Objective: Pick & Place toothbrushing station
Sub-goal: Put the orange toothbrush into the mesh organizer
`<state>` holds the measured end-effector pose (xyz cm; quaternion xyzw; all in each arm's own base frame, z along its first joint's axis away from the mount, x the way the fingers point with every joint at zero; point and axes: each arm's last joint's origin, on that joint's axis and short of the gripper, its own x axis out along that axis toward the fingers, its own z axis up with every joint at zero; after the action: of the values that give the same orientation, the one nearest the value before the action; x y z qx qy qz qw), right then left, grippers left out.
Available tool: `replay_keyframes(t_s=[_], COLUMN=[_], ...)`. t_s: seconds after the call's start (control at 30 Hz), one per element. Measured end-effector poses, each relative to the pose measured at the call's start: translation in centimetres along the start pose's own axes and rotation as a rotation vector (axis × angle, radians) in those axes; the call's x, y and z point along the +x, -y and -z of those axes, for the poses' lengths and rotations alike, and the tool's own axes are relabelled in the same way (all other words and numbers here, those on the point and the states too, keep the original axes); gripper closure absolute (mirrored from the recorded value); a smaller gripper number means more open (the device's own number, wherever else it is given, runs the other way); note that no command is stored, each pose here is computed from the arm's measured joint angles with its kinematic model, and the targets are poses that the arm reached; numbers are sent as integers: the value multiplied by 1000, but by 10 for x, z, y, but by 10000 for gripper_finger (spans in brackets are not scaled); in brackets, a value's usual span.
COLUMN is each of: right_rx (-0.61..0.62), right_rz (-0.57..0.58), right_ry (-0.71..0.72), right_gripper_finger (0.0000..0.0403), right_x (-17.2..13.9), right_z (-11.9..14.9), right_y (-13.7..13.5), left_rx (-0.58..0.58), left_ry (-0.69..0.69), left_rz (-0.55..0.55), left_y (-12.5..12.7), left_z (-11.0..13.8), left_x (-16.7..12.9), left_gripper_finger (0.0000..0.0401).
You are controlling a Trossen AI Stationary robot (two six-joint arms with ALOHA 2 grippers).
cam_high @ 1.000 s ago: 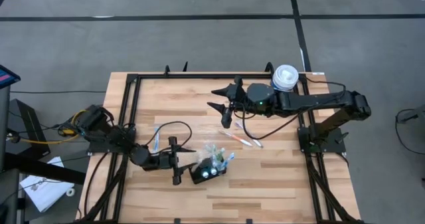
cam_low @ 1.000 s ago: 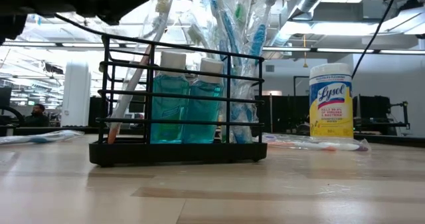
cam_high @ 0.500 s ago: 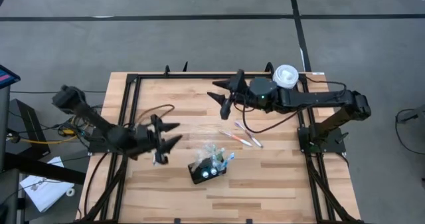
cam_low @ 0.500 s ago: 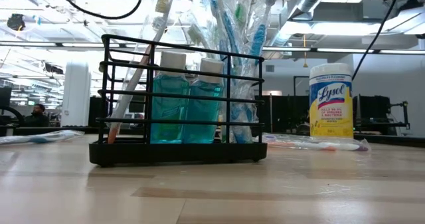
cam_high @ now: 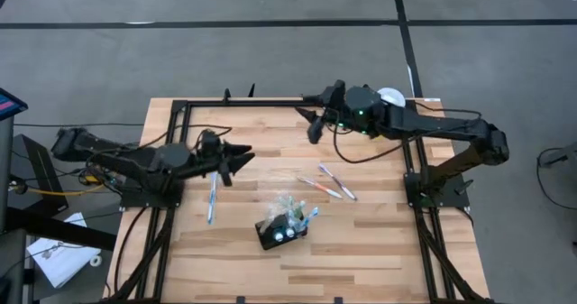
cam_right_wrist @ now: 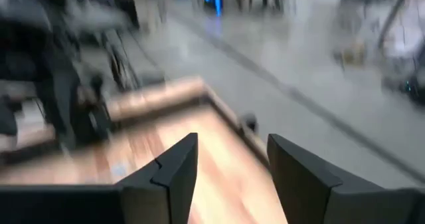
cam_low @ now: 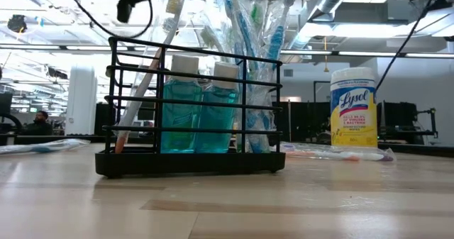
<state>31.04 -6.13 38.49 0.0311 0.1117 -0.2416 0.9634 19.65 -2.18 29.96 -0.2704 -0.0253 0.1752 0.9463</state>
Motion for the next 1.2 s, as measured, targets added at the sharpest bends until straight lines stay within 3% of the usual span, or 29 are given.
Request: replay_keyframes(t_s=[0.2,0.37,0.47,0.67,0.77,0.93,1.2], right_rx=[27,-19,-31,58,111,261,425], right_rz=[41,42,39,-89,-68,-61,-30], right_ry=[-322,-605,-685,-660,-674,-626,-498], right_gripper_finger=[239,230,220,210,210,213,210], right_x=[-19,-31,-29,-22,-16,-9,-1], right_z=[23,49,69,91,106,111,99], right_y=[26,33,36,30,31,36,47], left_rx=[52,111,183,198,209,166,355], left_ry=[-255,-295,-352,-435,-464,-640,-810], left_rz=[-71,-55,-100,-137,-128,-87,73], left_y=[-23,-24,-27,-36,-41,-63,-77], left_z=[4,-8,-12,-16,-16,3,37], left_x=[33,62,74,95,99,113,133], left_gripper_finger=[225,225,225,225,225,225,225])
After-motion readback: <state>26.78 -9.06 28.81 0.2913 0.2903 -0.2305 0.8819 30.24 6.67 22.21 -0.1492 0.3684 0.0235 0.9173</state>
